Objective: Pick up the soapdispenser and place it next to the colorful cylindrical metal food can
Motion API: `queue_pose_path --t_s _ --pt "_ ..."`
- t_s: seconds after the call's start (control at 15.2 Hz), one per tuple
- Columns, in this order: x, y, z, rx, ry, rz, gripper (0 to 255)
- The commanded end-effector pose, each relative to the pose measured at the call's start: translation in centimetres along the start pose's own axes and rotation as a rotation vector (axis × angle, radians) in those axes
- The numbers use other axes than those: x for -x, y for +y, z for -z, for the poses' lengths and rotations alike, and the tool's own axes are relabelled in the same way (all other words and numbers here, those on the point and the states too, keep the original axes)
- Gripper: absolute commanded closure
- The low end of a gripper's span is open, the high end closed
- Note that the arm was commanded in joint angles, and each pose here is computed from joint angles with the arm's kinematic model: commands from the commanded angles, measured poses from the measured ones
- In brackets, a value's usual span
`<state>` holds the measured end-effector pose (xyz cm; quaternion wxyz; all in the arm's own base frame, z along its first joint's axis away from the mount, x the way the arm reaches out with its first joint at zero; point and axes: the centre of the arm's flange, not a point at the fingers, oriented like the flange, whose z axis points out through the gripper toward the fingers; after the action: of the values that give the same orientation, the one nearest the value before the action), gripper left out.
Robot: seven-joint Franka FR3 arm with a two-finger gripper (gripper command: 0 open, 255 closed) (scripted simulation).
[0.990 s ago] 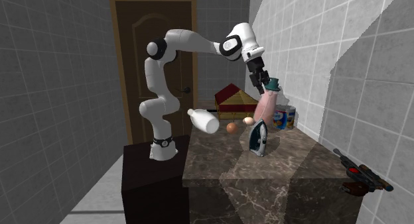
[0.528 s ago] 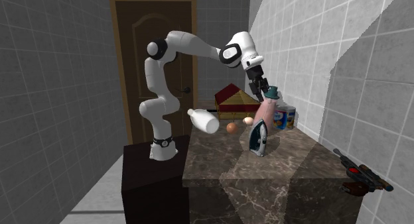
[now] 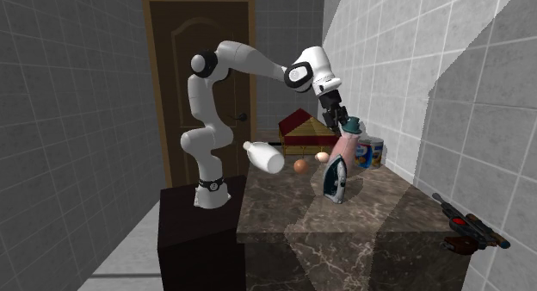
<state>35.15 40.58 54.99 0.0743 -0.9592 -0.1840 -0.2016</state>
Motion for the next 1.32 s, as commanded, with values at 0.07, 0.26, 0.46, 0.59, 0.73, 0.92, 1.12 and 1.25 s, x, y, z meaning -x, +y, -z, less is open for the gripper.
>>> queue_pose_path --t_s 0.07,0.26,0.46,0.59,0.73,0.92,1.12,1.25 --pt "0.0 0.0 0.0 0.0 0.001 0.0 255" --pt "0.0 0.0 0.0 0.0 0.001 0.0 0" --pt "0.0 0.0 0.0 0.0 0.001 0.0 0" --pt "0.0 0.0 1.3 0.0 0.001 0.0 0" --pt "0.0 0.0 4.0 0.0 0.001 0.0 0" --pt "0.0 0.0 5.0 0.0 0.001 0.0 0" --pt "0.0 0.0 5.0 0.0 0.001 0.0 0" --pt "0.0 0.0 5.0 0.0 0.001 0.0 0"
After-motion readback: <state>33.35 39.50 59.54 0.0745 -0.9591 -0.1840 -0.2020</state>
